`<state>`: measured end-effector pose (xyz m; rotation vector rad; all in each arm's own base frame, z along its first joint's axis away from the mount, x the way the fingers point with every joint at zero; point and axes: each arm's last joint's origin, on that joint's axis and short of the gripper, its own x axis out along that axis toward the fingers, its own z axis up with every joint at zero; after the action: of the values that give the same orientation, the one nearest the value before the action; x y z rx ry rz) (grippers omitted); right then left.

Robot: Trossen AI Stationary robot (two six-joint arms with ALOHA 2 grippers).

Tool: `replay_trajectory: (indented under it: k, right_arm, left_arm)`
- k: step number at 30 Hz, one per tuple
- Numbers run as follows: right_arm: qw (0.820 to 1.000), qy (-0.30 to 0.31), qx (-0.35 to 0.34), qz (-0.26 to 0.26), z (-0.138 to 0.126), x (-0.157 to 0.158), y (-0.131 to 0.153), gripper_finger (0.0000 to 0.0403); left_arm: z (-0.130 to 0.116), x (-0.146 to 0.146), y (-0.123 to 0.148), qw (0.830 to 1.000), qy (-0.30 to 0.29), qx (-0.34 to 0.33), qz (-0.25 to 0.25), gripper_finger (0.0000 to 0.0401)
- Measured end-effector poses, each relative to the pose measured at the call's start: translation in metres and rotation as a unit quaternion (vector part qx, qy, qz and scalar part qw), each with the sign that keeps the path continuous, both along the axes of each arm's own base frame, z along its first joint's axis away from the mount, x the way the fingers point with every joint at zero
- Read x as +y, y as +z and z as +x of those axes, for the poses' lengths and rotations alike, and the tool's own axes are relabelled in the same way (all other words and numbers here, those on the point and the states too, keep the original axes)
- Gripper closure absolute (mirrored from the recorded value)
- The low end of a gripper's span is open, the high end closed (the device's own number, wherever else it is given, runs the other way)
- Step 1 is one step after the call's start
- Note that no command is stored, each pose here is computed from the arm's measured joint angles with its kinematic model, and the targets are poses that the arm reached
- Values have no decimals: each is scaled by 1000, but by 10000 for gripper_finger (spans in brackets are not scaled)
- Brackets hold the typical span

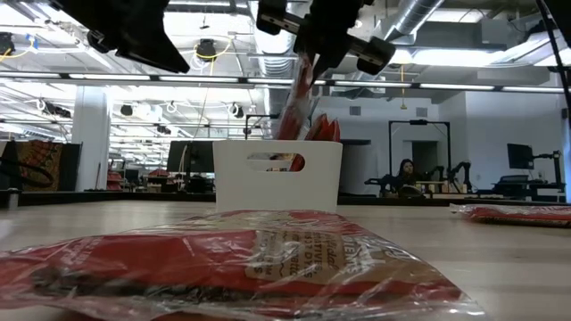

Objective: Sort popcorn bags into baskets
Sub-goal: Put the red popcorn bag into the white bin

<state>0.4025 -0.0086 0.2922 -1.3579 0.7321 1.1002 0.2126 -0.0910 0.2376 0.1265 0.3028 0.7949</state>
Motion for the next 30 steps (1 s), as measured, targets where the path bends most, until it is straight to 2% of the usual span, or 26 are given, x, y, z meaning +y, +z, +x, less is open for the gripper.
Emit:
replay_trajectory:
  k: [5, 12, 26, 30]
  right_arm:
    - [1000, -5, 8, 7, 5, -1, -8, 396]
    - [998, -15, 55, 7, 11, -5, -32, 395]
    - [998, -33, 60, 8, 12, -6, -34, 386]
    - [997, -48, 64, 23, 12, -6, -34, 387]
  left_arm:
    - [0, 0, 0, 1000, 1, 0, 0, 285]
    - [0, 0, 0, 1000, 1, 0, -1, 285]
    - [0, 0, 0, 1000, 0, 1, 0, 285]
    - [0, 0, 0, 1000, 0, 1, 0, 285]
